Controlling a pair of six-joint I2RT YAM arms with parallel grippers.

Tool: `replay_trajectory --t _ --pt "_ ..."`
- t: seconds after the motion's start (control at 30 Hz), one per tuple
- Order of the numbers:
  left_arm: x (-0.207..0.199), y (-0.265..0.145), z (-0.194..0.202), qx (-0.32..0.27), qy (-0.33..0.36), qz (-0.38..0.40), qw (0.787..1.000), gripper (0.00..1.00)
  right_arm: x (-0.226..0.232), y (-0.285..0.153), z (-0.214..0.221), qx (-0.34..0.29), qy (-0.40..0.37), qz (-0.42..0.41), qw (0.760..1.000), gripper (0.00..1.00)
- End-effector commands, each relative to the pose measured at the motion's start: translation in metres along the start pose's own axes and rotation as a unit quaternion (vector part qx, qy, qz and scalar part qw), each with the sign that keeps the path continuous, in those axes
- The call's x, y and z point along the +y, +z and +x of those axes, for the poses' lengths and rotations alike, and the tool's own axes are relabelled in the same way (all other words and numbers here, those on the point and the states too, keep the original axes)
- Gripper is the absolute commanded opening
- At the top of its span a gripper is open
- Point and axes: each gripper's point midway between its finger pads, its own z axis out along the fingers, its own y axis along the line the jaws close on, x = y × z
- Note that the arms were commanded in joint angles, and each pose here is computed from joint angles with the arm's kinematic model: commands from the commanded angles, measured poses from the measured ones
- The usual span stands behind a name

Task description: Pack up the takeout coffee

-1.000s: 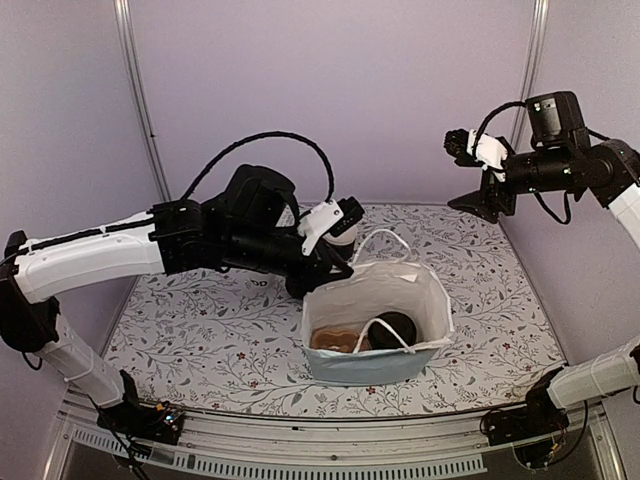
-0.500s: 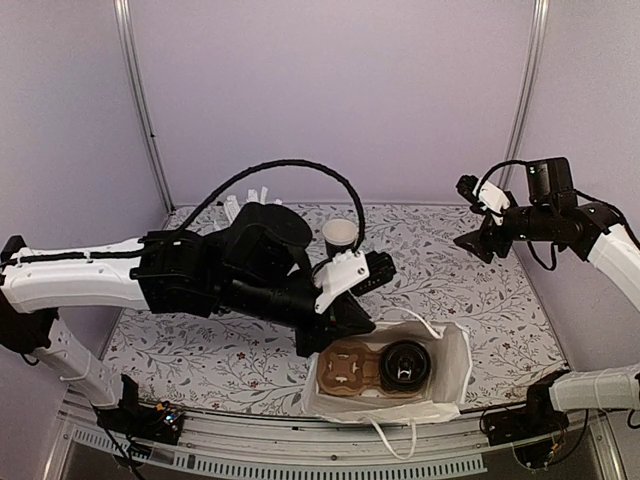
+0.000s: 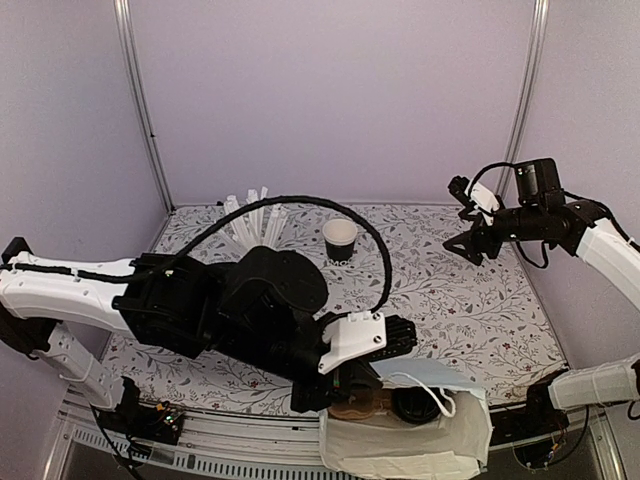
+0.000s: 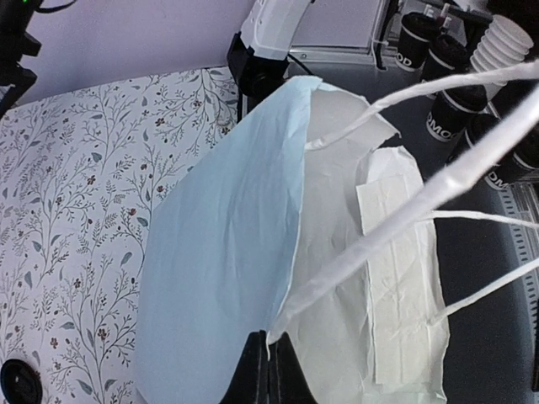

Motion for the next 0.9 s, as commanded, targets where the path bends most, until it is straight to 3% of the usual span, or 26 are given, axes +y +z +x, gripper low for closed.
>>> replay_trajectory --t 0.0,0.23,0.4,0.57,0.87 --pt "-0.011 -0.005 -0.006 -0.002 0.013 -0.002 1.000 0.00 0.005 0.004 -0.001 -0.005 0.012 -0.017 1.000 0.86" --pt "0.008 -0.007 -0.004 -0.010 0.037 -0.058 0.998 0.00 0.005 0.006 0.001 -0.002 0.012 -0.019 1.000 0.86" --pt "0.053 -0.006 -0.002 -0.009 0.040 -0.127 0.991 0.00 0.002 0.005 -0.001 -0.003 0.012 -0.011 1.000 0.86" --pt "0.127 -0.012 -0.003 -0.021 0.001 -0.186 0.982 0.00 -0.001 0.002 0.000 -0.001 0.010 0.000 1.000 0.86" --pt "0.206 -0.009 -0.002 -0.036 -0.049 -0.177 0.982 0.00 0.000 -0.002 0.005 0.001 0.006 0.012 1.000 0.86"
